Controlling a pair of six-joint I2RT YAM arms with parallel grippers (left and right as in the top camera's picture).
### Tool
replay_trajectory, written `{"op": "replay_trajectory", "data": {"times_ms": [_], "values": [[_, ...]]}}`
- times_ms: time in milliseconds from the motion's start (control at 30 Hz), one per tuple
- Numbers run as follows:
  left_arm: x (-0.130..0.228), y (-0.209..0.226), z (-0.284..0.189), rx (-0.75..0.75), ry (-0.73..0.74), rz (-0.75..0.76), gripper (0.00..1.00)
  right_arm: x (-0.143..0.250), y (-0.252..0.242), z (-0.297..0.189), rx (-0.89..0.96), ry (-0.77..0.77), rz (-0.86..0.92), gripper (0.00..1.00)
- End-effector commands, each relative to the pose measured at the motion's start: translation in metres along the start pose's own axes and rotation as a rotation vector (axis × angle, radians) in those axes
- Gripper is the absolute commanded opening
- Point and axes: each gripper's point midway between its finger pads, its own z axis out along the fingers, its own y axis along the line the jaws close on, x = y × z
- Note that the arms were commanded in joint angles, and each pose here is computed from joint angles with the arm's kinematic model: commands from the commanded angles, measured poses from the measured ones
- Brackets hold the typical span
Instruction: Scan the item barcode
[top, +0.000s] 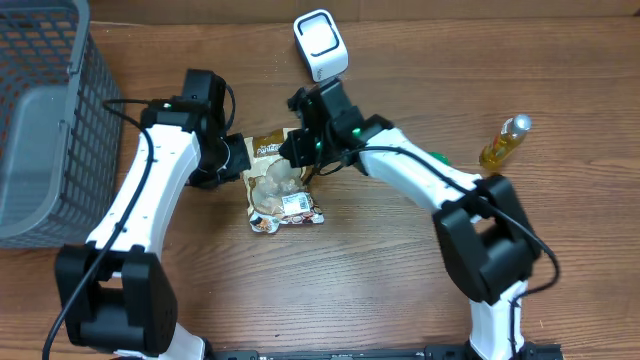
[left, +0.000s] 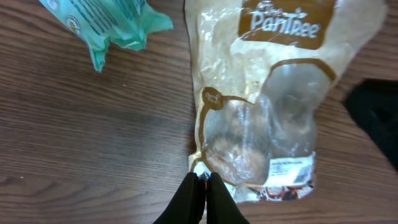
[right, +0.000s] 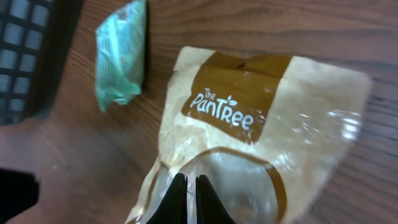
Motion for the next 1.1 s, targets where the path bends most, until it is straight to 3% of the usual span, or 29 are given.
{"op": "replay_trajectory", "data": {"times_ms": [0,167,333,567,767,933,1067], "values": [[0.004,0.002,0.012,-0.015,0.027,-0.016,0.05,0.009,-0.006,0.019,0.008,0.017,0.004,0.04],[0.007,0.002,0.02,-0.016,0.056,-0.018,0.04,0.015,-0.023,0.026,0.076,0.027,0.017,0.04],[0.008,0.001,0.022,-0.012,0.063,-0.018,0.04,0.026,-0.063,0.018,0.269,0.054,0.055,0.04],[0.007,0.0,0.022,-0.01,0.058,-0.017,0.04,0.055,-0.089,-0.001,0.382,0.168,0.156,0.04],[0.005,-0.002,0.023,-0.002,0.051,-0.016,0.08,0.06,-0.067,-0.031,0.36,0.214,0.191,0.04],[0.009,-0.017,0.022,0.081,0.078,-0.013,0.08,0.037,-0.035,-0.063,0.298,0.162,0.169,0.15],[0.023,-0.039,0.019,0.176,0.135,0.018,0.04,0.036,-0.034,-0.078,0.304,0.16,0.181,0.17]]}}
